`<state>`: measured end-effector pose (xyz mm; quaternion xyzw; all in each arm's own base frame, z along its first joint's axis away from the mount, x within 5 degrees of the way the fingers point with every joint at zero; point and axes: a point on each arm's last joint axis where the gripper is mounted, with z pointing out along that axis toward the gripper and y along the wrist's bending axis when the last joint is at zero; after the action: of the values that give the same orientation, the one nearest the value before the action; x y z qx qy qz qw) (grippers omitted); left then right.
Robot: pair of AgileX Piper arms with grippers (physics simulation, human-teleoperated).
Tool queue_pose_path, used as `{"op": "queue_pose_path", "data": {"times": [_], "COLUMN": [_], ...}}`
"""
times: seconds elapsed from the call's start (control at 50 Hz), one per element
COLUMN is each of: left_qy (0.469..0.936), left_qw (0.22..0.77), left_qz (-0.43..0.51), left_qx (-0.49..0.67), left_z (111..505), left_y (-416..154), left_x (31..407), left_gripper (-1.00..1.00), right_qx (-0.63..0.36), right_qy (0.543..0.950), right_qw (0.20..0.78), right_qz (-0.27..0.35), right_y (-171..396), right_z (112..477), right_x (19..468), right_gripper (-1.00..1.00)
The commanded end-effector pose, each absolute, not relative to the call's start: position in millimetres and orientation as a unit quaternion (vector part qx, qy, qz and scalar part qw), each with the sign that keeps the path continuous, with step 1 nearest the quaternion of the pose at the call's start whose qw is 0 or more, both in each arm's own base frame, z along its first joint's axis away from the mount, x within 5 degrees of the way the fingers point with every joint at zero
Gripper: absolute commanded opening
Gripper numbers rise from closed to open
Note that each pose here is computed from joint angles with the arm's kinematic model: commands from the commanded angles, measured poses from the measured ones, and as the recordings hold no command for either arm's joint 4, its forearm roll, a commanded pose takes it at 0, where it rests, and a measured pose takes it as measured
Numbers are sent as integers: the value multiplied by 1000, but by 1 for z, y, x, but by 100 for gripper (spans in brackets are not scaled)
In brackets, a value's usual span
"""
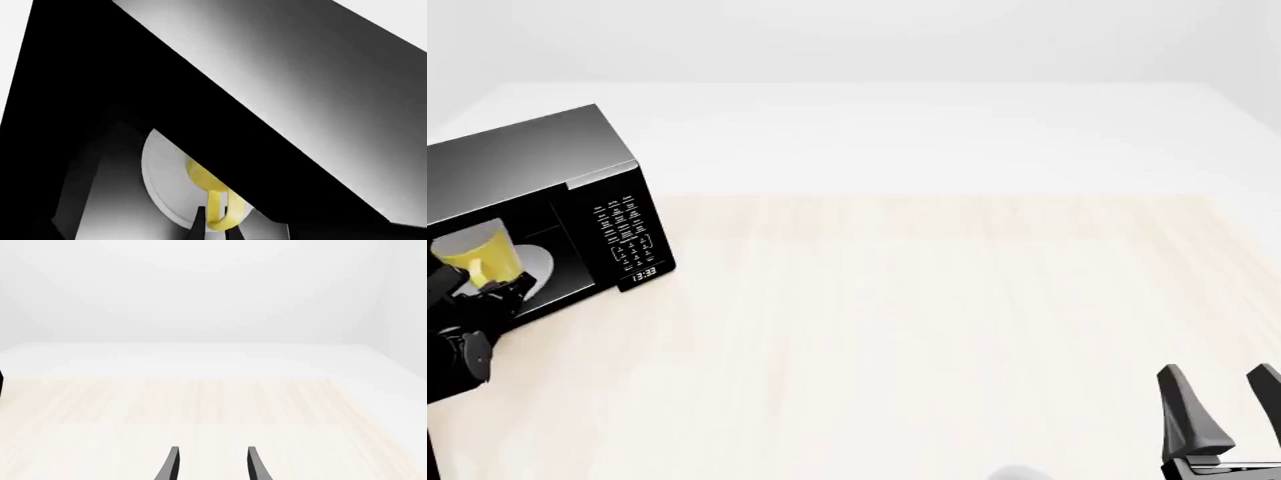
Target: Put the yellow and white mug in the microwave and close it.
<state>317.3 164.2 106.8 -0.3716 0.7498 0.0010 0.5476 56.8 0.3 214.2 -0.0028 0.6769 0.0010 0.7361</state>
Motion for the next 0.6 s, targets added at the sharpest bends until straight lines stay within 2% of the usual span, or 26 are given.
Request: {"op": "queue_pose_path", "data": {"times": [0.02,0.1,0.12,0.4,0.6], "left_qy": [762,765,765,767,763], "left_qw": [524,521,521,522,529], "left_qz": [10,12,12,11,25], "left_qx": [-382,-378,-379,-373,-370], "left_z": [88,88,88,90,96], "left_y": [169,169,170,168,170], "left_x": [322,324,323,327,313], "left_gripper": [-100,-100,100,100,100], "right_qx": [-3,-3,-3,-3,-3], "right_qy": [677,677,677,677,677], "right_qw": [736,736,736,736,736], "right_qz": [1,1,1,1,1], "right_y": [0,0,0,0,0], "right_z": [214,214,214,214,214], "right_x": [57,57,57,57,57], "right_gripper": [100,100,100,100,100]}}
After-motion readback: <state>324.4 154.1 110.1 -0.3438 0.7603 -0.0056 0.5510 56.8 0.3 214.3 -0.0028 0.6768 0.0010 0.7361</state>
